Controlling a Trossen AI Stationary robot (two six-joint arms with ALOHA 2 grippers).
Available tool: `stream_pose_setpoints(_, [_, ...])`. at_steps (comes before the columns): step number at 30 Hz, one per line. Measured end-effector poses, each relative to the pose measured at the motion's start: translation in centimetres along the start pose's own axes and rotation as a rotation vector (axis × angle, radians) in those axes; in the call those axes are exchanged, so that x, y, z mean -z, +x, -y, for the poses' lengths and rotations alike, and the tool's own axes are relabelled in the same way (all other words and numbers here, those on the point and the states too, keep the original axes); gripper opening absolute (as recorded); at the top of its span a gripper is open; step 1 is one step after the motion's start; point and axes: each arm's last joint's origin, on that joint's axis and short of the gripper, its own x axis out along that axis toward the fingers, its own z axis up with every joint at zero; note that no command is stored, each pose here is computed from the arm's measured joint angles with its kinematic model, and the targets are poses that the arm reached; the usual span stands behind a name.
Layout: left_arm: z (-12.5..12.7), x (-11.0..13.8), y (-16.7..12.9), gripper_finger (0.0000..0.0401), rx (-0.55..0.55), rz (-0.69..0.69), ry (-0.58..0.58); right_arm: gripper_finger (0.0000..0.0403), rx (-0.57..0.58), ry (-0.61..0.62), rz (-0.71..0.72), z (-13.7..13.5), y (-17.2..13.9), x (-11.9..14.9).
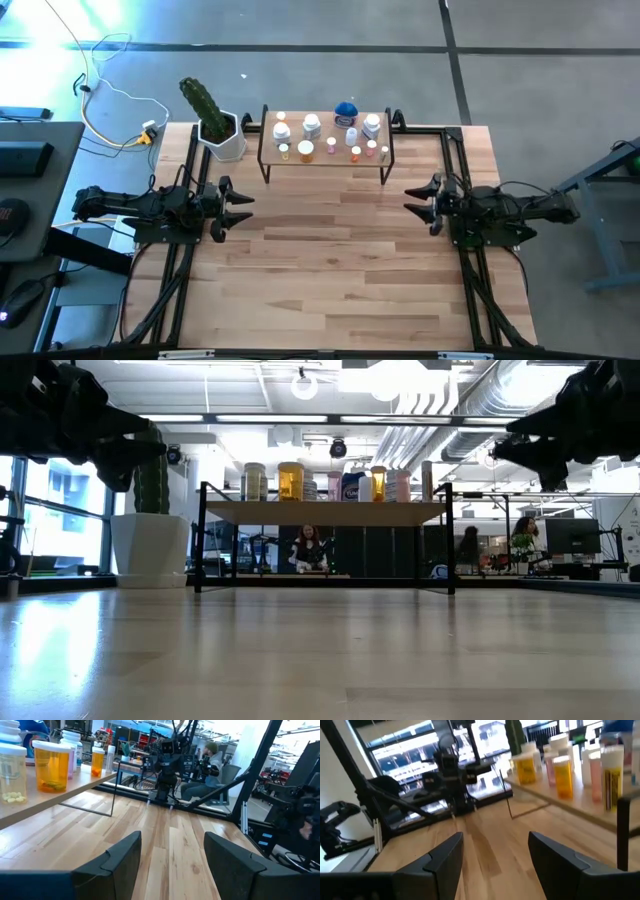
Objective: Pick and place medicine bottles onto shelf by color
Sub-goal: Return to Home Position
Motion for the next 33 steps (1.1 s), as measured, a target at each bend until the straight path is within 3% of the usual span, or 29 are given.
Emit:
stream_pose_setpoints(8, [0.00,0.00,0.00,0.0207,0.000,0.000,0.000,0.0215,0.022,0.017,-0.072,0.21,-0.03,0.71])
stream_pose_setpoints(33, [0.00,0.00,0.00,0.0207,0.000,0.000,0.000,0.0215,0.024,0.018,-0.079,0.23,-0.04,0.77])
